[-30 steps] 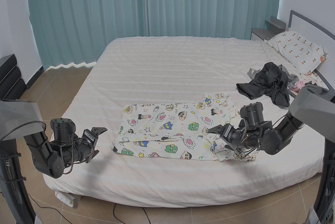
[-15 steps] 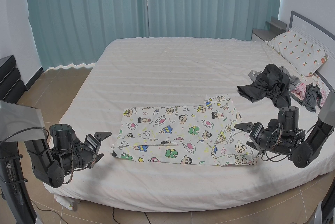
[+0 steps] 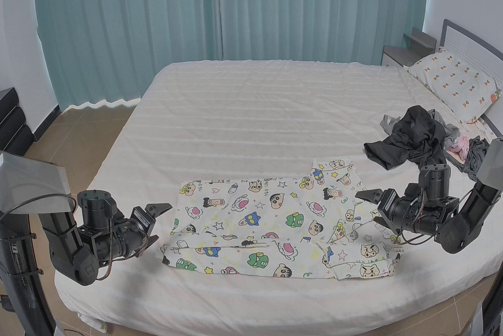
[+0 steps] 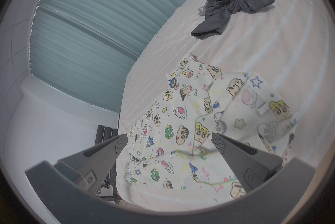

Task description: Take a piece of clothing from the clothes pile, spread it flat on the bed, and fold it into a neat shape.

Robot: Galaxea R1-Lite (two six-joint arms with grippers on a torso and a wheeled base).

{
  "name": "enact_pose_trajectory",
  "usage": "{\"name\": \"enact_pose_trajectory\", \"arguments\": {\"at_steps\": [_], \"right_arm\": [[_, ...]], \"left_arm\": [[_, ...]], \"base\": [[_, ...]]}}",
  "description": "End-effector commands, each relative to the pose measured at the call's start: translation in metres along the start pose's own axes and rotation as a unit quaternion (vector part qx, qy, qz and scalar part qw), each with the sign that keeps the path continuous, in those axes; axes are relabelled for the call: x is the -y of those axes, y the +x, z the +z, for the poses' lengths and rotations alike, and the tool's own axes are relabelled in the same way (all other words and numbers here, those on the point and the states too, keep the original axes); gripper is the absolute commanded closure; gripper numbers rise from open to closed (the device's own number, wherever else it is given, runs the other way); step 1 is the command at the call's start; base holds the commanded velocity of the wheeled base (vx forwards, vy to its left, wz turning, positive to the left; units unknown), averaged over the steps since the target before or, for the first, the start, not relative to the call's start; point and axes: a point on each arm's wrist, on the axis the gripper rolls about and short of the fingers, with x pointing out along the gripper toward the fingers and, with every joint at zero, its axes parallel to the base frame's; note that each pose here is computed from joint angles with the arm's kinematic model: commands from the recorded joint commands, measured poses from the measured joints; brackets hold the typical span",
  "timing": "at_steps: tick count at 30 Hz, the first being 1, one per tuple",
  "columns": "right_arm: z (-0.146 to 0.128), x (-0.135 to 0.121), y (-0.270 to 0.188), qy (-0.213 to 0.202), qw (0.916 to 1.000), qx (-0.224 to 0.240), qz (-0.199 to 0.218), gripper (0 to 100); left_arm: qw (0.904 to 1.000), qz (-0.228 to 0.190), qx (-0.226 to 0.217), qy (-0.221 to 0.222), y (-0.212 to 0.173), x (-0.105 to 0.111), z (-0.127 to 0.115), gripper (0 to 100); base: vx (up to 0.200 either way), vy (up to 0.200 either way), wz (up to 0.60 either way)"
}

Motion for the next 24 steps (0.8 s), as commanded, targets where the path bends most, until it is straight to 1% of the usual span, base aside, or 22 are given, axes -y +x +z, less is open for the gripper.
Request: {"name": "enact_pose_trajectory", "arguments": {"at_steps": [1,2,4,5,6,7,10,11,14,16,17,18,20,24], "right_arm": [[-0.003,0.001,0.002,-0.001,1.0000,-0.005,-0.002,0],[-0.004,0.001,0.003,-0.003,1.0000,-0.009,-0.003,0],[-0.005,0.001,0.004,-0.004,0.9999,-0.010,-0.003,0],[-0.005,0.001,0.003,-0.005,0.9999,-0.009,-0.002,0],[-0.005,0.002,0.004,-0.005,0.9999,-0.011,-0.004,0],[-0.005,0.002,0.004,-0.006,0.9999,-0.011,-0.004,0],[-0.008,0.002,0.005,-0.008,0.9998,-0.015,-0.006,0],[-0.008,0.002,0.005,-0.008,0.9998,-0.015,-0.006,0],[-0.009,0.003,0.005,-0.011,0.9998,-0.017,-0.007,0],[-0.010,0.003,0.005,-0.012,0.9997,-0.018,-0.007,0],[-0.010,0.004,0.005,-0.012,0.9997,-0.019,-0.009,0],[-0.010,0.004,0.006,-0.011,0.9997,-0.019,-0.010,0],[-0.011,0.005,0.007,-0.016,0.9996,-0.021,-0.012,0],[-0.012,0.007,0.009,-0.025,0.9993,-0.024,-0.016,0]], "left_arm": [[0.9990,0.007,-0.024,0.037,-0.004,-0.001,-0.016,0],[0.9976,0.007,-0.041,0.056,-0.003,0.003,-0.028,0],[0.9968,0.012,-0.041,0.068,-0.001,0.008,-0.038,0],[0.9968,0.012,-0.041,0.068,-0.001,0.008,-0.039,0],[0.9960,0.019,-0.041,0.077,0.000,0.011,-0.049,0],[0.9958,0.021,-0.041,0.079,0.001,0.011,-0.050,0],[0.9933,0.032,-0.060,0.093,0.005,0.010,-0.068,0],[0.9932,0.032,-0.061,0.094,0.005,0.010,-0.069,0],[0.9901,0.056,-0.064,0.112,0.015,0.003,-0.086,0],[0.9892,0.062,-0.061,0.118,0.017,0.002,-0.089,0],[0.9871,0.069,-0.054,0.134,0.019,0.002,-0.093,0],[0.9868,0.069,-0.054,0.136,0.019,0.002,-0.093,0],[0.9833,0.082,-0.056,0.152,0.021,-0.002,-0.100,0],[0.9816,0.082,-0.045,0.166,0.028,-0.001,-0.100,0]], "base": [[0.000,0.000,0.00],[0.000,0.000,0.00],[0.000,0.000,0.00],[0.000,0.000,0.00],[0.000,0.000,0.00],[0.000,0.000,0.00],[0.000,0.000,0.00],[0.000,0.000,0.00],[0.000,0.000,0.00],[0.000,0.000,0.00],[0.000,0.000,0.00],[0.000,0.000,0.00],[0.000,0.000,0.00],[0.000,0.000,0.00]]}}
